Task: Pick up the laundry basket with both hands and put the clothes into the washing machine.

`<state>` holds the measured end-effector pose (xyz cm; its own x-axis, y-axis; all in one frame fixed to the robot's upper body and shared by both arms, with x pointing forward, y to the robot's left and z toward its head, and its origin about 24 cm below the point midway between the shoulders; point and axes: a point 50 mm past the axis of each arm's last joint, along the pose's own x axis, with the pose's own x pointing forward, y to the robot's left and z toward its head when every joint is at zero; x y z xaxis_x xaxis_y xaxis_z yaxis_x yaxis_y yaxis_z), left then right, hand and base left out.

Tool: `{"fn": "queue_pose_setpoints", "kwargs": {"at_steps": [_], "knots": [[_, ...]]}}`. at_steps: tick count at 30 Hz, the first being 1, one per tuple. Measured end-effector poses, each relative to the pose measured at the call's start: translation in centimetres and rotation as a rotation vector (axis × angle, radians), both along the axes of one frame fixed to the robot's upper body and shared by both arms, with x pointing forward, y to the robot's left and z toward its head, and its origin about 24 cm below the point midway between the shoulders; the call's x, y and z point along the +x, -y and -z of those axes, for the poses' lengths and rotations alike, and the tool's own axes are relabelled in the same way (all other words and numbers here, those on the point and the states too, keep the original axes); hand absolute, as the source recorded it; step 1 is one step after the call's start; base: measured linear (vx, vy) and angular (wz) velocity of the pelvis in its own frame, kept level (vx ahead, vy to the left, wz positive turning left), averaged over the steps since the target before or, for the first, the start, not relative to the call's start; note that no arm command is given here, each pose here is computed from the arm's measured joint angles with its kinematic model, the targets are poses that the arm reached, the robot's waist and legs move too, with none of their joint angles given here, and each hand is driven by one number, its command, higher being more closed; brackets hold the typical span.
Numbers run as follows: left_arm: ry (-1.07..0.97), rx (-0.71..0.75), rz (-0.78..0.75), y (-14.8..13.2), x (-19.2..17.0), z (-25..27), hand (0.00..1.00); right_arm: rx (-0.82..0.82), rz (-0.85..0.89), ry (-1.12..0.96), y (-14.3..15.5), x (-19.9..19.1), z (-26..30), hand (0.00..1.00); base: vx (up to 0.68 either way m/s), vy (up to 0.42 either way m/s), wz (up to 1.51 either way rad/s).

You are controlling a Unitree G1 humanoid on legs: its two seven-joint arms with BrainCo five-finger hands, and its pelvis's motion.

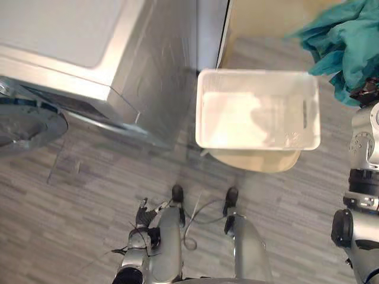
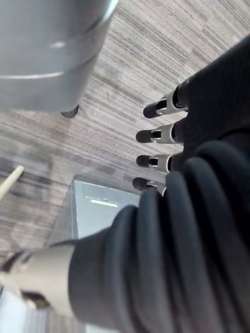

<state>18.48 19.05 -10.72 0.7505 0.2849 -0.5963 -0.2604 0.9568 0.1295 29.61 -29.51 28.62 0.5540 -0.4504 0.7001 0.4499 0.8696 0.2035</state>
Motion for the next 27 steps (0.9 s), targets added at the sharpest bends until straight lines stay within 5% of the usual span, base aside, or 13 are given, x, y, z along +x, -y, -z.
{"fn": "queue_pose_setpoints", "kwargs": {"at_steps": [7, 10, 14, 20, 27], "knots": [[0.053, -0.127, -0.514, -7.1, -3.6, -0.5, 0.00, 0.037, -0.061, -0.030, -2.1, -2.5, 4.8, 1.00, 0.15, -0.007, 0.12], [0.392, -0.046, -0.626, -10.5, -0.5, -7.2, 0.00, 0.057, -0.061, -0.091, -2.4, -2.5, 6.9, 1.00, 0.20, 0.006, 0.21], [0.752, 0.018, -0.599, -10.4, 3.0, -15.0, 0.00, 0.050, -0.078, -0.102, -2.7, -2.4, 7.2, 1.00, 0.15, 0.027, 0.17], [1.078, 0.071, -0.304, -4.4, 6.6, -23.2, 0.00, 0.048, -0.175, -0.120, -4.8, -1.7, 7.9, 1.00, 0.08, 0.003, -0.15], [1.271, -0.144, 0.246, 7.8, 8.0, -27.6, 0.00, 0.034, -0.357, -0.097, -9.2, -2.7, 8.9, 1.00, 0.01, 0.002, -0.28]]}}
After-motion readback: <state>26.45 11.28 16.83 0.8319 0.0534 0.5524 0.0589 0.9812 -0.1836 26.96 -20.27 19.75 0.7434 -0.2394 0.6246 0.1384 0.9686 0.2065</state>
